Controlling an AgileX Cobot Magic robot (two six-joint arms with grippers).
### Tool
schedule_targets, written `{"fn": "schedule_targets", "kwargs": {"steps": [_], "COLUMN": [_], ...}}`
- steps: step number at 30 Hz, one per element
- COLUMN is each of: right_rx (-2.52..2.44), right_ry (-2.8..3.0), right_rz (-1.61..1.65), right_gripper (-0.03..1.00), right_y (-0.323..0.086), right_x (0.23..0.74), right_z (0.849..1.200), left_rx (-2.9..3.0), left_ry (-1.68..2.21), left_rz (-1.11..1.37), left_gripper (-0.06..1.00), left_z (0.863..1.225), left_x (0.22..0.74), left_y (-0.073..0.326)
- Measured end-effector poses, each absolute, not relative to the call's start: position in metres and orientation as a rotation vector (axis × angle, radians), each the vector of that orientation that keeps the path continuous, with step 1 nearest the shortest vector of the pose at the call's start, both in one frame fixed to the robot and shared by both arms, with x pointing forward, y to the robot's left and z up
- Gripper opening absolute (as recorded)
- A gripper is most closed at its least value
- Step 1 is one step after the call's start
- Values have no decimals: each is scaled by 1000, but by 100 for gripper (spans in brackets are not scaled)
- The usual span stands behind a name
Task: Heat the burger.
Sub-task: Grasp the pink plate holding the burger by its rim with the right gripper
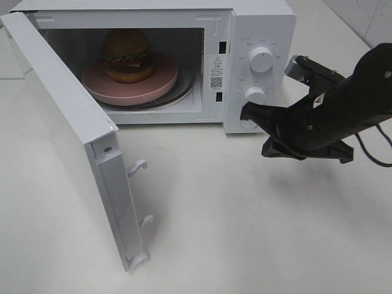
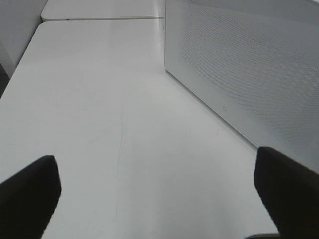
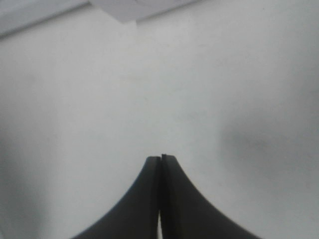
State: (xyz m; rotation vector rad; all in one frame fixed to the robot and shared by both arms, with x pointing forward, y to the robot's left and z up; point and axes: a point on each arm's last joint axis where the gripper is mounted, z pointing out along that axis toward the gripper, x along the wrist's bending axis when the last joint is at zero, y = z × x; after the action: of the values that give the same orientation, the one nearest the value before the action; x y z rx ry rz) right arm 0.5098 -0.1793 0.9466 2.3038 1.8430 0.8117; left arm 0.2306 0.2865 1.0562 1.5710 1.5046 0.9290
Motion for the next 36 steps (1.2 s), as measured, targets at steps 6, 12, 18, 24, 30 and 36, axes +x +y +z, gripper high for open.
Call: {"fn": "schedule_targets", "kwargs": {"steps": [6, 12, 18, 24, 30, 36], "right_rx": [1953, 1532, 1016, 369, 30, -166], "right_ry": [2340, 2681, 2861, 2898, 2868, 2853], "right_rz": [488, 361, 367, 375, 349, 283], "right_gripper": [2, 3, 4, 4, 5, 8], "right_y": [-186, -187, -190, -193, -195, -194], "right_x": [488, 480, 473, 464, 459, 457], "right_z": [964, 986, 1004, 1023, 1032, 1033], "left_rx": [1571, 1571, 1571, 1571, 1571, 1571], "left_ry": [1505, 1505, 1505, 1505, 1505, 1505], "left_rz": [929, 929, 929, 929, 929, 929], "left_gripper": [98, 98, 98, 98, 98, 98], "left_z": [1056, 1056, 1056, 1056, 1056, 1056], "left_x": [231, 231, 231, 231, 231, 231], "left_y": [287, 287, 287, 287, 287, 287]}}
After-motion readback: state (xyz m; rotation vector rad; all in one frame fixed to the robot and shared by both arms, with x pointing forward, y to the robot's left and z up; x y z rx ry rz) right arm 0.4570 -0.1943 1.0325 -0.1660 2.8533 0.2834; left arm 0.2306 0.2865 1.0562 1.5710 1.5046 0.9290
